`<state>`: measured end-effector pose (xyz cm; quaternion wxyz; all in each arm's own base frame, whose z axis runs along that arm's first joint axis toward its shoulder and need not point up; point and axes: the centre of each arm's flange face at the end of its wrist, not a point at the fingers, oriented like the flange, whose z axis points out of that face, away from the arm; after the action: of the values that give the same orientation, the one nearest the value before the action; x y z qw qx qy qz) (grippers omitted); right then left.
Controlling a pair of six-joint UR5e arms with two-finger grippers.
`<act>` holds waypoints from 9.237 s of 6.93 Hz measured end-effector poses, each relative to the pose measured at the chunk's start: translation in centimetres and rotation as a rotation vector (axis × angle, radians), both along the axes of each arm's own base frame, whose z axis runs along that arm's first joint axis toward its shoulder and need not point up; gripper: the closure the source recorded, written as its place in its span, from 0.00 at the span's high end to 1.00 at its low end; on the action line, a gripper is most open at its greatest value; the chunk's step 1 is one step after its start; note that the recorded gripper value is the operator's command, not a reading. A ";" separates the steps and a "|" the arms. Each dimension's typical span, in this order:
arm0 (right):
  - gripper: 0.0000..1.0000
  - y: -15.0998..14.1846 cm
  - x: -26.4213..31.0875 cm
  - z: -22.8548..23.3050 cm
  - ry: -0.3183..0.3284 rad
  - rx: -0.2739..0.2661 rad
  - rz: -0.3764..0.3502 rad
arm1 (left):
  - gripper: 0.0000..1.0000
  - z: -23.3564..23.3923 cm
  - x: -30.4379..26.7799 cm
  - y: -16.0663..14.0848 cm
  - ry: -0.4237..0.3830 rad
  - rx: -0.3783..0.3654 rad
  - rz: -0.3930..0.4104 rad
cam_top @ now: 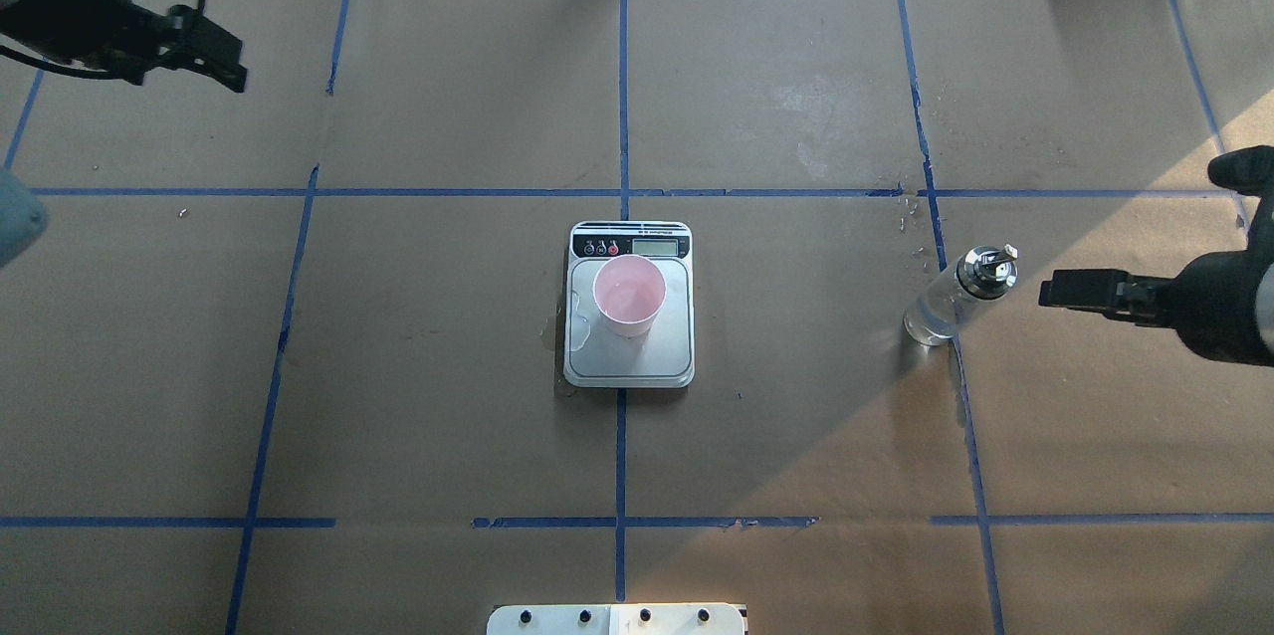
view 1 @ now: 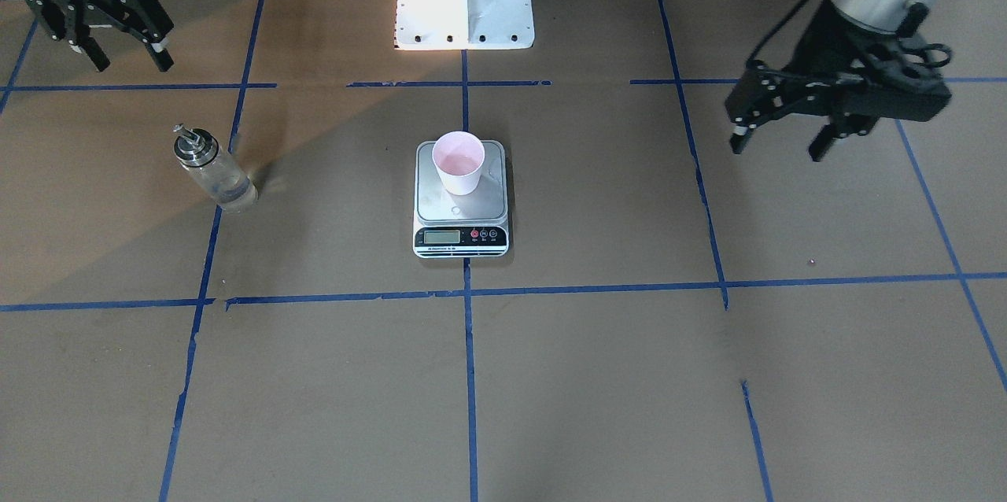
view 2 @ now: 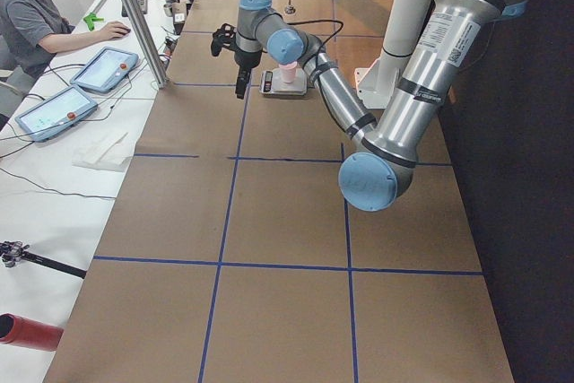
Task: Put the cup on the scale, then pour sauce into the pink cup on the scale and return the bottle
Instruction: 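Open the left gripper and withdraw it while the right gripper reaches toward the dispenser, then grasp the glass dispenser's metal spout with the right gripper and lift it, then carry the dispenser with the right gripper over the pink cup and tilt it, then hold the dispenser tilted over the pink cup with the right gripper, then turn the dispenser upright and carry it back with the right gripper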
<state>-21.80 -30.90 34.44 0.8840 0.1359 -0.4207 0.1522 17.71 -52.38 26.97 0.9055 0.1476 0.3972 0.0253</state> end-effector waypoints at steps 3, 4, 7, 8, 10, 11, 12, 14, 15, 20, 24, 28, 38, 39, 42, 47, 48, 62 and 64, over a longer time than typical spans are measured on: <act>1.00 2.1 -6.9 3.3 0.111 0.140 0.113 | 1.00 10.4 -6.4 -1.0 -0.168 0.084 0.153; 1.00 2.3 -8.7 5.2 0.130 0.196 0.150 | 1.00 13.0 -7.9 -1.1 -0.207 0.111 0.208; 1.00 2.2 -13.4 8.5 0.153 0.318 0.225 | 1.00 15.9 -10.0 -1.3 -0.241 0.111 0.234; 1.00 2.3 -14.4 9.1 0.175 0.352 0.245 | 1.00 16.0 -10.3 -1.3 -0.243 0.108 0.229; 1.00 1.8 -17.0 10.6 0.222 0.410 0.289 | 1.00 16.1 -10.5 -1.4 -0.243 0.109 0.225; 1.00 1.6 -18.2 11.2 0.242 0.431 0.306 | 1.00 16.0 -10.5 -1.4 -0.242 0.110 0.223; 1.00 1.4 -18.6 11.5 0.256 0.447 0.313 | 1.00 16.0 -10.5 -1.4 -0.242 0.110 0.222; 1.00 1.3 -19.0 11.6 0.272 0.466 0.321 | 1.00 15.9 -10.5 -1.4 -0.241 0.111 0.220; 1.00 1.2 -19.0 11.8 0.278 0.470 0.321 | 1.00 15.9 -10.5 -1.4 -0.241 0.111 0.220; 1.00 0.8 -19.8 11.8 0.307 0.500 0.307 | 1.00 15.8 -10.5 -1.5 -0.240 0.111 0.219; 0.99 0.0 -19.3 11.8 0.322 0.508 0.314 | 1.00 15.8 -10.5 -1.5 -0.240 0.112 0.218; 0.00 -1.2 -19.7 11.1 0.318 0.510 0.330 | 1.00 15.7 -10.5 -1.5 -0.239 0.113 0.217; 0.00 -3.1 -20.7 -3.1 0.796 0.969 0.040 | 1.00 18.4 -14.0 -2.4 -0.268 0.104 0.218; 0.00 -2.8 -23.3 -5.6 0.938 0.999 -0.004 | 1.00 18.8 -14.3 -2.5 -0.270 0.101 0.220; 0.00 -1.5 -27.5 -9.0 1.328 1.074 -0.185 | 1.00 19.7 -14.5 -2.7 -0.273 0.086 0.221; 0.00 -2.1 -29.8 -8.9 1.729 1.170 -0.442 | 1.00 20.5 -14.5 -2.8 -0.274 0.071 0.224; 0.00 -2.2 -29.9 -9.5 1.795 1.183 -0.496 | 1.00 20.7 -14.5 -2.8 -0.274 0.068 0.225; 0.00 -2.8 -31.3 -9.6 1.579 1.132 -0.338 | 1.00 20.6 -15.2 -2.7 -0.267 0.064 0.210; 0.00 -2.1 -31.2 -9.4 1.345 1.122 -0.214 | 1.00 20.4 -15.4 -2.7 -0.267 0.067 0.205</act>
<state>-52.98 -33.03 25.09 0.7570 0.5704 0.1653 -0.2726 2.26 -55.04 47.39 0.9374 0.1317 0.2854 0.1501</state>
